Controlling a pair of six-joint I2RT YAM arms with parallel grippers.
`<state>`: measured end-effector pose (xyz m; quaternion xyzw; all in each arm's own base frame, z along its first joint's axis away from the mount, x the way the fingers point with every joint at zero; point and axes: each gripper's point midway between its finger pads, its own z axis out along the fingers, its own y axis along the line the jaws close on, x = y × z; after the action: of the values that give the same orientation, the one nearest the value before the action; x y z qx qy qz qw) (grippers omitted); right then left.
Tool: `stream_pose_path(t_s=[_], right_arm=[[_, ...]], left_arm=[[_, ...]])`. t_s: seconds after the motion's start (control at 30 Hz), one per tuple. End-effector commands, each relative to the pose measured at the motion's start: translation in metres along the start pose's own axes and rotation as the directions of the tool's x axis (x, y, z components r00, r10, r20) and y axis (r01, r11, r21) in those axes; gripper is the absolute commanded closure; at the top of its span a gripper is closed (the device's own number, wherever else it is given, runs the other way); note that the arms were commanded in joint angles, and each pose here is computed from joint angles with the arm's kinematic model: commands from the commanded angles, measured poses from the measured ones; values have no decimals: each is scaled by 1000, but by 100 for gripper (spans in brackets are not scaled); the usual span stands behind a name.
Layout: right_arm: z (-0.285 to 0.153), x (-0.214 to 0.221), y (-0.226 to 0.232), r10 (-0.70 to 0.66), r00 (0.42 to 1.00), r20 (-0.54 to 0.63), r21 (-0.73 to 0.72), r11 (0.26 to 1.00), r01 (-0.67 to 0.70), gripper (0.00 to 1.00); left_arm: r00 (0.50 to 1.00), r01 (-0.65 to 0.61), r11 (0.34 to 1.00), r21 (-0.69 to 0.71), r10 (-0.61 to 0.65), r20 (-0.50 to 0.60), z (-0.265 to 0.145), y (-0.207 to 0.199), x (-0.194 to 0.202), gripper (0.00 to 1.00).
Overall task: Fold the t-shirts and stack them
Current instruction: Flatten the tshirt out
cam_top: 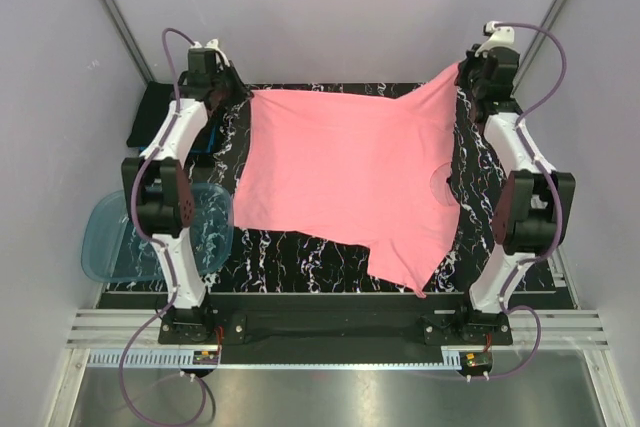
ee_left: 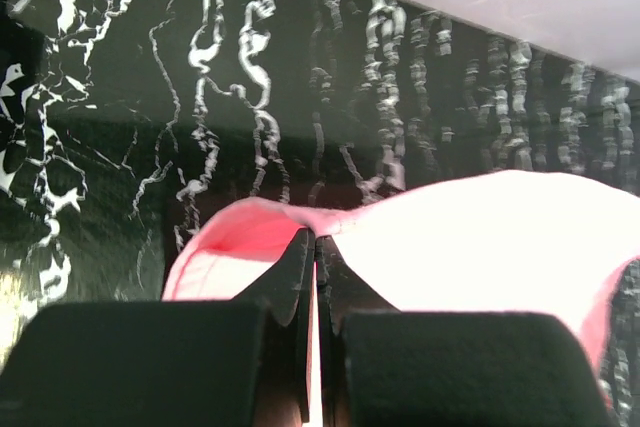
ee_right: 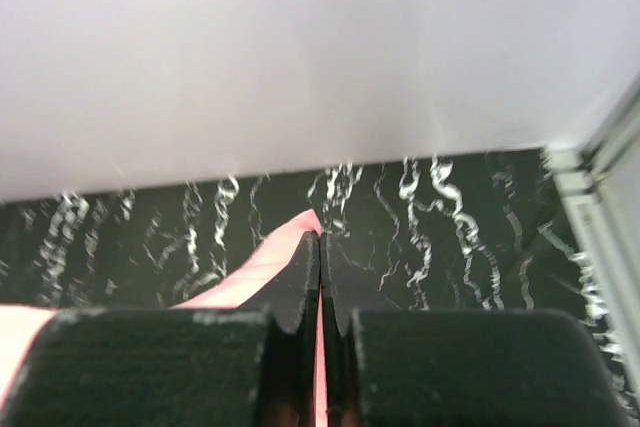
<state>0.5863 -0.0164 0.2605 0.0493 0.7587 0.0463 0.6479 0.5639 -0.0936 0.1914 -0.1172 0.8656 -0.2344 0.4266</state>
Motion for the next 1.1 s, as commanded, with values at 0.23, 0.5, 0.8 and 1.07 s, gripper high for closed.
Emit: stream_pose_path(t_s=[0.23, 0.5, 0.8, 1.07], right_arm=[[-203, -303, 35, -12, 844, 536, 5, 1000, 11, 100], [-328, -356, 55, -37, 738, 674, -19, 998, 67, 100], [-417, -362, 45, -133, 697, 704, 100, 991, 88, 100], [-496, -335, 39, -160, 718, 678, 148, 986, 80, 100]], left_arm=[[836, -212, 961, 177, 85, 543, -288, -152, -142, 100], [758, -277, 941, 192, 91, 645, -394, -178, -130, 100], [736, -345, 895, 284, 70, 673, -464, -203, -100, 100], [743, -372, 853, 365, 38, 668, -518, -212, -55, 100]])
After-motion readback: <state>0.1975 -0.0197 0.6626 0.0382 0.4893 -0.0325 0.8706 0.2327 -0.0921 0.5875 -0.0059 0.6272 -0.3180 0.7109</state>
